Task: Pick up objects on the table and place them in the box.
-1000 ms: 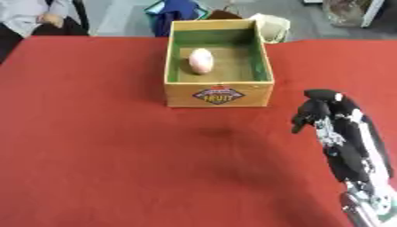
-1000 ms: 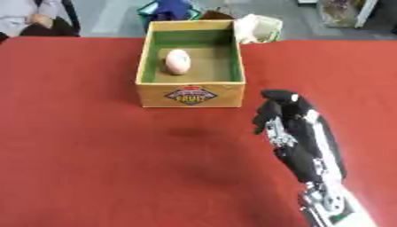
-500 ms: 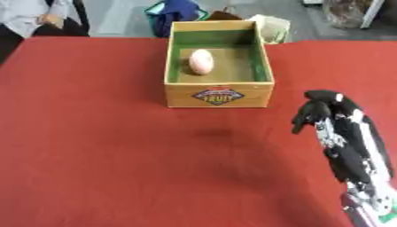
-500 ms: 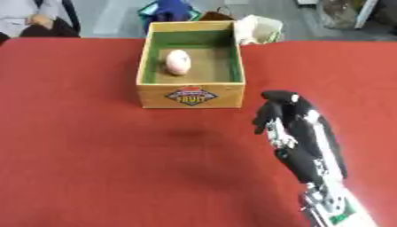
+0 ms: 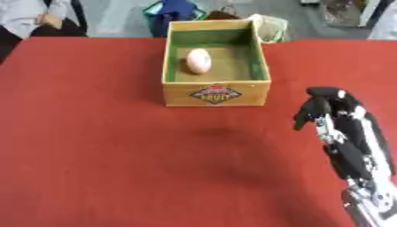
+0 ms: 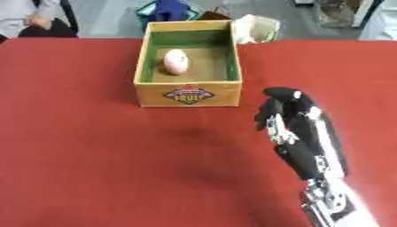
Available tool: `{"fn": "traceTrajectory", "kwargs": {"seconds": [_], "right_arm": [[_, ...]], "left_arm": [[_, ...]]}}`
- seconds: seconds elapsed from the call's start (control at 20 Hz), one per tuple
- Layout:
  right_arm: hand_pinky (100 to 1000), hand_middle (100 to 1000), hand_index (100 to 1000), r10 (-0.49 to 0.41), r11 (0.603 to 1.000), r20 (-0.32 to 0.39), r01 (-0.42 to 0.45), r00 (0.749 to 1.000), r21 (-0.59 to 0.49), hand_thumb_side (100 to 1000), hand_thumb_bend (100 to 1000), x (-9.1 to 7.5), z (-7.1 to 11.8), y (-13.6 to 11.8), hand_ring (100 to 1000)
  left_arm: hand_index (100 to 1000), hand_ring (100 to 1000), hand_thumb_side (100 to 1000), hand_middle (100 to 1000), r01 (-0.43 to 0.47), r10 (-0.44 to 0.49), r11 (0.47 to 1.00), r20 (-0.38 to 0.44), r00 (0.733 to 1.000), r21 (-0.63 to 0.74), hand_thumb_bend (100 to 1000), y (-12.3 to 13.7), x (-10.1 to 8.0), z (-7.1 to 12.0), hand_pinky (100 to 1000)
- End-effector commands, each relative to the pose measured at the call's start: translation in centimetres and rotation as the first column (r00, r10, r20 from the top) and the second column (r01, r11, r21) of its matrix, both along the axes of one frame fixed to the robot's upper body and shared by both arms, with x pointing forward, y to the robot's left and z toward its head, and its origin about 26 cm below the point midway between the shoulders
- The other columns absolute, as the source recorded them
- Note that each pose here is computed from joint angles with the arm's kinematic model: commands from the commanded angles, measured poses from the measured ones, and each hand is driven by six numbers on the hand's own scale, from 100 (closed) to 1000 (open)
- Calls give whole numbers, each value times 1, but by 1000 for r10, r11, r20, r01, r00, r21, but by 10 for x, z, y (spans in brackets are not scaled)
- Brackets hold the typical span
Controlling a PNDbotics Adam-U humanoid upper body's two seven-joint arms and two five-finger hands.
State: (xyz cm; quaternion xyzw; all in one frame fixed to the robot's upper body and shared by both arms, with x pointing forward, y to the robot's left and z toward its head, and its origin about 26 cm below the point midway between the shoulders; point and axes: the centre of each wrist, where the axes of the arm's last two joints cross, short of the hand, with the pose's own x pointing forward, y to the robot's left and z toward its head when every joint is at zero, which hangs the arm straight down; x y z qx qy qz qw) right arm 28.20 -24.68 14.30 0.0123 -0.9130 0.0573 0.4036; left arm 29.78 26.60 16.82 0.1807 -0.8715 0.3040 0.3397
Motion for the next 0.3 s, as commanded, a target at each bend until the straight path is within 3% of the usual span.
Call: {"fn": "traceTrajectory", "kwargs": {"seconds": [0.05, 0.3], "right_arm": [[422, 479, 700, -13, 1000, 15, 13, 1000, -10, 368, 100, -3, 4, -2, 485], [426, 478, 699, -29, 999, 5, 29, 1000, -19, 368, 100, -4, 1, -3, 485]], "left_arm": [[499, 324, 487, 358, -20, 19, 1000, 25, 999, 19, 100, 5, -3, 7, 379], [500, 322, 486, 357, -28, 27, 999, 26, 999, 20, 100, 6, -3, 7, 378]]}}
